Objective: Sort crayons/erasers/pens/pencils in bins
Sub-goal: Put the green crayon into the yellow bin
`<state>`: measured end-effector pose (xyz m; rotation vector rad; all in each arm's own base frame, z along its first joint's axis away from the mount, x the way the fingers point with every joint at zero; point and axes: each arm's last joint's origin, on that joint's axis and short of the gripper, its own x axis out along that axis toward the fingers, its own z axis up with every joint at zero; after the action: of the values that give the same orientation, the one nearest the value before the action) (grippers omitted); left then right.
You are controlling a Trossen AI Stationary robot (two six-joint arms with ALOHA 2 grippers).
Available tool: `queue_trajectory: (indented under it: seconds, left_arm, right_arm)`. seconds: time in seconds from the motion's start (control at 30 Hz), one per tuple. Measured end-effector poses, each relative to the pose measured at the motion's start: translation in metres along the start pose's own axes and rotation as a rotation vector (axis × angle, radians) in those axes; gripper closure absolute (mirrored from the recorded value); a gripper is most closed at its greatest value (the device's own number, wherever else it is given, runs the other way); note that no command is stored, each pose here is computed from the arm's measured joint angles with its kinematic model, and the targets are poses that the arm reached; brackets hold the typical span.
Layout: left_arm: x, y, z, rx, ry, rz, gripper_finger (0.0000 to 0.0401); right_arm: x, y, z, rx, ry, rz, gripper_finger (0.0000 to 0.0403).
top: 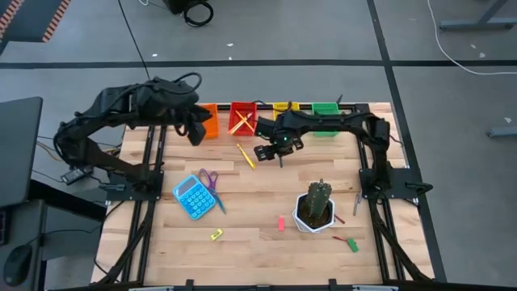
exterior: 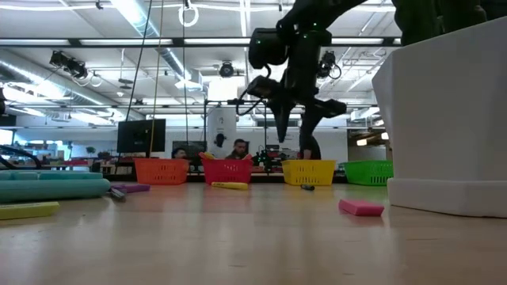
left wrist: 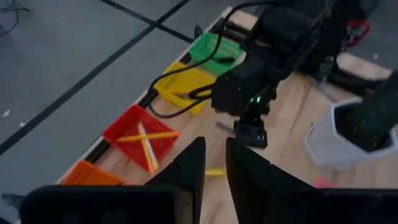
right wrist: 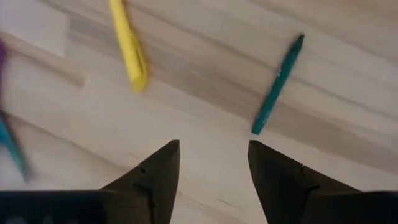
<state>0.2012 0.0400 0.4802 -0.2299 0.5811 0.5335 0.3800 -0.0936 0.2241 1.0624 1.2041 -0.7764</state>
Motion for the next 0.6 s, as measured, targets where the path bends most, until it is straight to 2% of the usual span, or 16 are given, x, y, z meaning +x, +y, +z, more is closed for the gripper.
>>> queue_trajectory:
  seconds: [0.3,0.6]
  left_arm:
    - [-0.003,0.002,-0.004,0.05,0.033,0.006,0.0321]
    - [-0.003,0.001,-0.002,0.049,0.015,0.001,0.0322]
  right_arm:
    - [0.016,-0.001,-0.003,0.049,-0.081,-0.147,0.0218]
    - [0.022,-0.015,0.017,0.144,-0.079,-0.161,0.0232]
